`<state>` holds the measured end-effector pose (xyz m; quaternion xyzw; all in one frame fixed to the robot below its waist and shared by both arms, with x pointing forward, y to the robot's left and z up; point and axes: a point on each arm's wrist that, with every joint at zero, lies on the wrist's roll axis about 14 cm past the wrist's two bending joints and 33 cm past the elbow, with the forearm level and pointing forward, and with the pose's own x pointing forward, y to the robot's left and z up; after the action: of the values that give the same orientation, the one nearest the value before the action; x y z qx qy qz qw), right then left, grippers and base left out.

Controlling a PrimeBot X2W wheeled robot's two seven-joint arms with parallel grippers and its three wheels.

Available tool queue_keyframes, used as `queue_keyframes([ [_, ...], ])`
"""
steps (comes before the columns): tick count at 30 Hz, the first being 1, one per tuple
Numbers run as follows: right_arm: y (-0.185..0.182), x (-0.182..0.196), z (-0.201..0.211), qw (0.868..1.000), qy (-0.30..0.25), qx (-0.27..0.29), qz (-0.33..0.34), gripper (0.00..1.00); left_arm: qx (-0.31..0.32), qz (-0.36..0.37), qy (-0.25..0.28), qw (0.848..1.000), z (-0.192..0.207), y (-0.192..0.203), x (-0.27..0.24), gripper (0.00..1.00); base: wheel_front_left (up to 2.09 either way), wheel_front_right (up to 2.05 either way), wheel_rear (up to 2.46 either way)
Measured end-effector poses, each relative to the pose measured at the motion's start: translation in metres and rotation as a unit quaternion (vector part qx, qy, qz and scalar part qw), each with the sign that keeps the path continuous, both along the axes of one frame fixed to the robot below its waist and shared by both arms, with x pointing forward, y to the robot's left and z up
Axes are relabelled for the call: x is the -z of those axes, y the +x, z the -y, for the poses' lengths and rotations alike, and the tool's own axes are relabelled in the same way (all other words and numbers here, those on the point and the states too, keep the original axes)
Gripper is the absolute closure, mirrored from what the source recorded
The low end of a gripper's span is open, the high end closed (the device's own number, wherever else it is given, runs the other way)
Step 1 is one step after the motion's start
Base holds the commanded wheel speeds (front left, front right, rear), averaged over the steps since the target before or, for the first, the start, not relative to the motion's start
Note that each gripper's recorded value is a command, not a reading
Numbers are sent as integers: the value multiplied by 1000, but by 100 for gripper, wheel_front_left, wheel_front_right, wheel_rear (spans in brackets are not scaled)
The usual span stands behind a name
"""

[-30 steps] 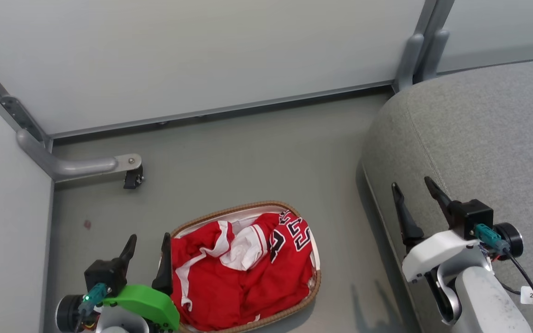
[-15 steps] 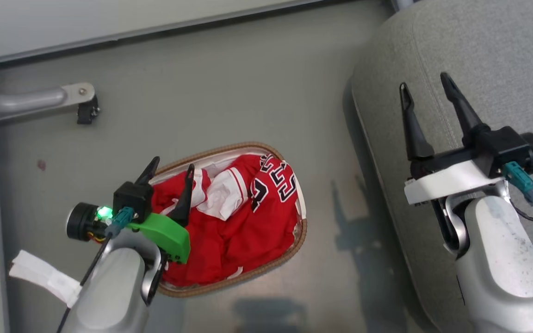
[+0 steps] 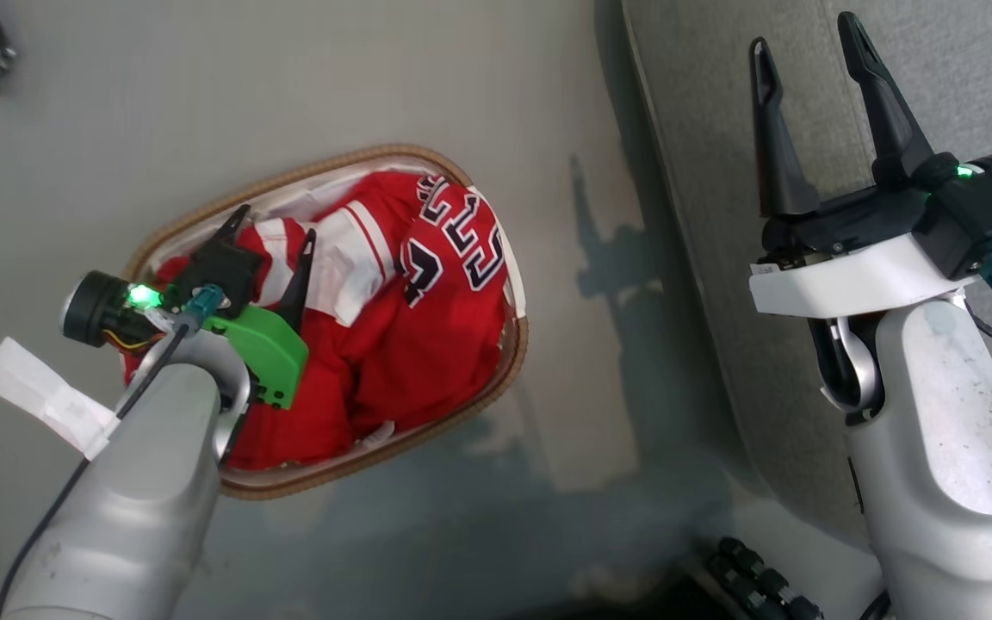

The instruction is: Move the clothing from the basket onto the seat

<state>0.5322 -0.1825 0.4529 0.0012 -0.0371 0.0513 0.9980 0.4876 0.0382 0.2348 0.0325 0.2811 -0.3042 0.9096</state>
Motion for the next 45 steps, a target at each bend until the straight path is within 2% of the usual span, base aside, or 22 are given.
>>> queue_keyframes([
  [7,4,37,10,999,1,10,-35,0,28,-72,51,996,-7,-11,68,0,0,0,0],
  [13,4,61,18,998,-2,16,-59,0,107,-124,133,977,-6,-30,117,0,0,0,0],
  [16,3,66,18,998,-5,16,-65,0,121,-147,145,971,-2,-38,129,0,0,0,0],
  [17,4,66,18,998,-6,15,-65,0,120,-153,145,970,-1,-40,131,14,0,0,0],
  [18,4,65,18,998,-6,14,-64,0,119,-159,142,970,1,-42,132,50,0,0,0],
  [19,4,64,17,998,-6,12,-63,0,121,-162,140,969,3,-44,131,100,0,0,0],
  [26,1,47,13,999,-6,6,-52,0,105,-160,114,975,10,-55,114,100,0,0,0],
  [33,-17,25,13,999,-13,9,-47,0,73,-146,83,983,12,-66,79,100,0,0,0],
  [45,-55,-16,8,1000,-9,14,-25,0,19,-54,13,998,22,-60,-14,100,0,0,0],
])
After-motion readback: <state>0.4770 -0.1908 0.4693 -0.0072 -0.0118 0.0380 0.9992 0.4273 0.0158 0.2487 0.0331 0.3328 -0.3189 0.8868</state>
